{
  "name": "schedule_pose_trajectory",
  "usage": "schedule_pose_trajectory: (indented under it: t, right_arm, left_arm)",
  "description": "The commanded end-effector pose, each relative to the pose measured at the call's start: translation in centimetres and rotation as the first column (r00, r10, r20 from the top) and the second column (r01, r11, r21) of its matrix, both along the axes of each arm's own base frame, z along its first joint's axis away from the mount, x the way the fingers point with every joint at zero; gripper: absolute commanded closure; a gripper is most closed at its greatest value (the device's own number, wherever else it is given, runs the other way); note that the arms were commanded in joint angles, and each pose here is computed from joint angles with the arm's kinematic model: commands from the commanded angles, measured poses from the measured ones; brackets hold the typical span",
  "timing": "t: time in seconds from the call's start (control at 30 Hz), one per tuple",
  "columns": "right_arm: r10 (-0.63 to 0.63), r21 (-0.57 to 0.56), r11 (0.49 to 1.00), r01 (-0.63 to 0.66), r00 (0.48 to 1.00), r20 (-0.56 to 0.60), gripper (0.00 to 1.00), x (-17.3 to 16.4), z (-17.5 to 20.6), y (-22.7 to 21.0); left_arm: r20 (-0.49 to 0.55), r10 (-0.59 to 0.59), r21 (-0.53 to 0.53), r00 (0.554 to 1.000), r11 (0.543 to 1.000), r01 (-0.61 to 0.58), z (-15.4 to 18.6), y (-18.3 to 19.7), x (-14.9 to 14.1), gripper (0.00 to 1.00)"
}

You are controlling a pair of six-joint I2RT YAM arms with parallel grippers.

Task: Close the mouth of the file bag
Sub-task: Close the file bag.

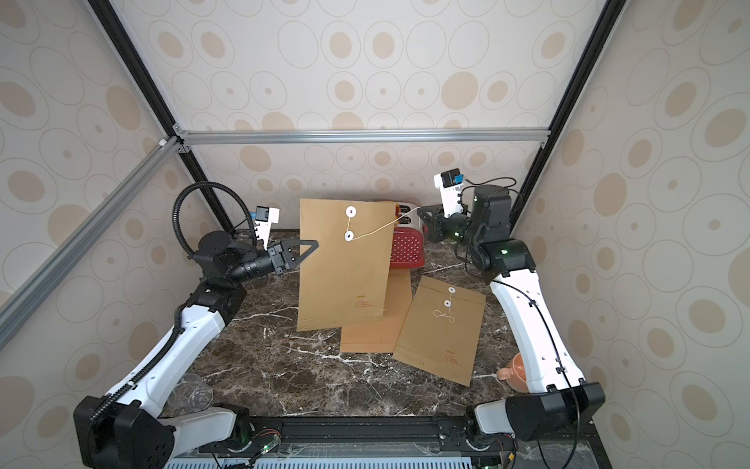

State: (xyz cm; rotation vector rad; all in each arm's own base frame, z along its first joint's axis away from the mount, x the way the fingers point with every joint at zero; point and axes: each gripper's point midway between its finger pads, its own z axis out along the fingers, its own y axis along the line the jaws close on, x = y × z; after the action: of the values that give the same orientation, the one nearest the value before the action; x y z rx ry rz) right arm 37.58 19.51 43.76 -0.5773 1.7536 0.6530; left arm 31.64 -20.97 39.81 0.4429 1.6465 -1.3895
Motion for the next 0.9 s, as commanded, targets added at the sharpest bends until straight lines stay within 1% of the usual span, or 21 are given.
schedule_pose_trajectory:
  t: [0.0,0.13,0.23,0.47,0.63,0.87]
  right_arm:
    - [0.034,-0.007,0.999,-0.034,0.999,-0.008,1.0,0.3,0.2,1.3]
    - [0.062,-0.045,0.997,-0.062,0.998,-0.001,1.0,0.6,0.3,3.0]
    - [0.072,-0.052,0.996,-0.071,0.997,0.0,1.0,0.9,0.7,3.9]
    - [0.035,-0.067,0.997,-0.032,0.999,0.033,1.0,2.5,2.1,4.1]
    - [0.041,-0.07,0.997,-0.039,0.999,0.03,1.0,3.6,2.8,4.7]
    - [0.052,-0.072,0.996,-0.05,0.998,0.021,1.0,4.3,2.9,5.6]
  left_arm:
    - [0.09,-0.012,0.018,0.996,1.0,0.01,2.3,-0.1,-1.2,1.0]
    - [0.098,-0.024,0.015,0.995,1.0,0.023,2.5,-0.2,-1.5,1.0]
    - [0.111,-0.029,0.016,0.993,0.999,0.028,2.8,-0.2,-1.8,1.0]
    - [0.1,-0.04,0.019,0.994,0.999,0.038,2.7,-0.3,-1.8,1.0]
    - [0.102,-0.046,0.019,0.994,0.999,0.044,2.7,-0.4,-1.9,1.0]
    - [0.103,-0.054,0.019,0.993,0.998,0.052,2.8,-0.5,-2.1,1.0]
